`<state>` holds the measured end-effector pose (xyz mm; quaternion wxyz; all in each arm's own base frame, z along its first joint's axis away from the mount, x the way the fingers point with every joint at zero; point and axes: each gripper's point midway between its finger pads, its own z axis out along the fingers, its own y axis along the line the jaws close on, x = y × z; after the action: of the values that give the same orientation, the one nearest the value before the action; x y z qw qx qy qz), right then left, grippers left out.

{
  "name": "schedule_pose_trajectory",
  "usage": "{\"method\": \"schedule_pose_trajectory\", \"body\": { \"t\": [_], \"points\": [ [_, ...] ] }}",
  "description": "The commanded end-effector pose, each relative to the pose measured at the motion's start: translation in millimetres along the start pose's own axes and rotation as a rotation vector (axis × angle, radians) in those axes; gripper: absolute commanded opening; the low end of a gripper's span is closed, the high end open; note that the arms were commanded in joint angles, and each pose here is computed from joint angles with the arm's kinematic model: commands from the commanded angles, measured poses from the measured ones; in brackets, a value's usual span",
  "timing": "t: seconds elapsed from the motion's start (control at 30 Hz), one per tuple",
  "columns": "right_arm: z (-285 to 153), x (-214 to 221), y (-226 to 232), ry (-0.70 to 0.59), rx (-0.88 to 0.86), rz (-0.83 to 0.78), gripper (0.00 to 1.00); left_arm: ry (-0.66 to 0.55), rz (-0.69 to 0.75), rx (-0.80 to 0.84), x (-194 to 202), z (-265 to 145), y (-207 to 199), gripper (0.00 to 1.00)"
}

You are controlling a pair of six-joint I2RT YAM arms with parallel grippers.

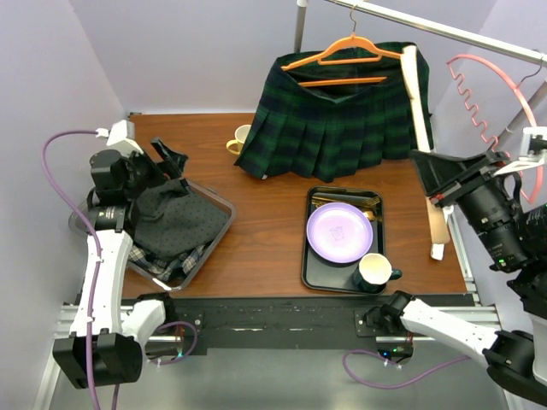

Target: Remove the skirt from the hanger

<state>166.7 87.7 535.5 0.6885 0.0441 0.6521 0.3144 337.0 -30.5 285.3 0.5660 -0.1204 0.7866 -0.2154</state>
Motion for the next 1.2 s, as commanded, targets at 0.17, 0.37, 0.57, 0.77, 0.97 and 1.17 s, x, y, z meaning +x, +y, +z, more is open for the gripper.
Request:
{"method": "schedule_pose_trajectory", "body": {
  "t": [0.17,0.37,0.57,0.77,0.97,1.17],
  "points": [
    [15,-12,-56,-0.102,0.342,-0.097,0.0,-0.058,0.129,0.064,8,-6,-1,1.0],
    [45,-1,-50,-0.092,0.367,-0.093,0.0,-0.071,0.135,-0.005,18,-6,17,1.0],
    [62,-2,-35,-0.115,0.324,-0.034,0.0,-0.106,0.145,-0.015,15,-15,17,0.99],
    [83,7,-20,-0.087,0.286,0.006,0.0,-0.101,0.149,-0.032,17,-16,20,0.99],
    [93,-7,-13,-0.11,0.286,0.01,0.0,-0.105,0.152,-0.039,17,-17,20,0.99],
    [124,-4,-15,-0.052,0.278,0.032,0.0,-0.117,0.161,-0.072,15,-21,22,0.99]
  ]
}}
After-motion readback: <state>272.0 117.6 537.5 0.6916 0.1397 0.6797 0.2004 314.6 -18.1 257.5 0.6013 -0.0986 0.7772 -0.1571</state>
